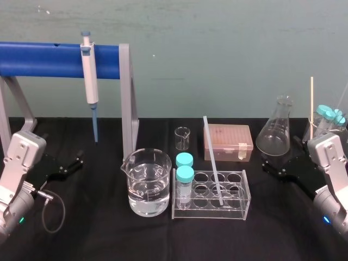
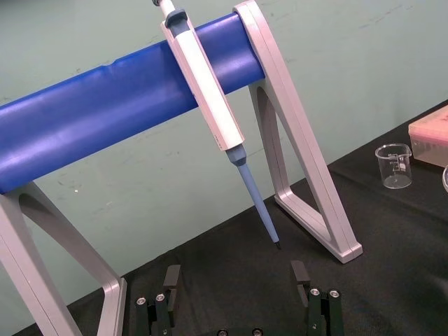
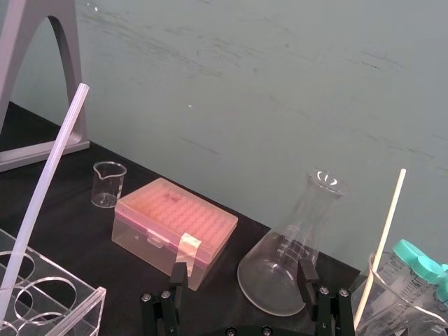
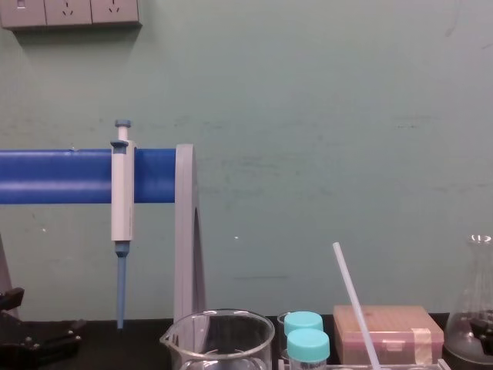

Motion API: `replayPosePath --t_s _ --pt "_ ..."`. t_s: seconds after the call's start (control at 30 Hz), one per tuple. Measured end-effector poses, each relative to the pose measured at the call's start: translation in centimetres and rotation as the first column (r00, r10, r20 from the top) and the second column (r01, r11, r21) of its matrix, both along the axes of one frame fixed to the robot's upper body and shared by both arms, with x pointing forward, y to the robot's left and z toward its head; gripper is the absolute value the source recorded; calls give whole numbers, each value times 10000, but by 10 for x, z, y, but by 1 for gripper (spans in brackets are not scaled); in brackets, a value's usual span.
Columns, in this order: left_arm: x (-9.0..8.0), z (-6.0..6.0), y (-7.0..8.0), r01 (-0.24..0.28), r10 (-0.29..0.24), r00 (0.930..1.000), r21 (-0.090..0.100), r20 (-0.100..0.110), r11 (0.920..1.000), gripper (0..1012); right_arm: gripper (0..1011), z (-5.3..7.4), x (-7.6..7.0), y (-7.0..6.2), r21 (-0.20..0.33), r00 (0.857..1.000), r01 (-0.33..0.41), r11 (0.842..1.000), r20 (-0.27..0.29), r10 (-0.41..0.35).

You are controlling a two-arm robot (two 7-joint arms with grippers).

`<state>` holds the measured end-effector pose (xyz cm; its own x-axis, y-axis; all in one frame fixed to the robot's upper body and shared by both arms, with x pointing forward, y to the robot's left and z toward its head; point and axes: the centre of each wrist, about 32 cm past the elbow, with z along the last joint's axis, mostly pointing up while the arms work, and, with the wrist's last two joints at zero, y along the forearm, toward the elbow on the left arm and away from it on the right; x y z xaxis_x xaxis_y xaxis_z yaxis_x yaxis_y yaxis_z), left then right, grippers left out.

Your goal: Pick up the stirring rod with one hand, then place it down.

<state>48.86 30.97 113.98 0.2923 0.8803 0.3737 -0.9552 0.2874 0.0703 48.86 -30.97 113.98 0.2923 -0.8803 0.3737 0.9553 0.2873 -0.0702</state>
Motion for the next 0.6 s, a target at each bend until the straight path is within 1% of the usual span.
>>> replayPosePath --t_s 0.6 --pt "0 0 0 0 0 10000 0 1 10000 1000 1003 0 0 0 0 10000 0 10000 -1 0"
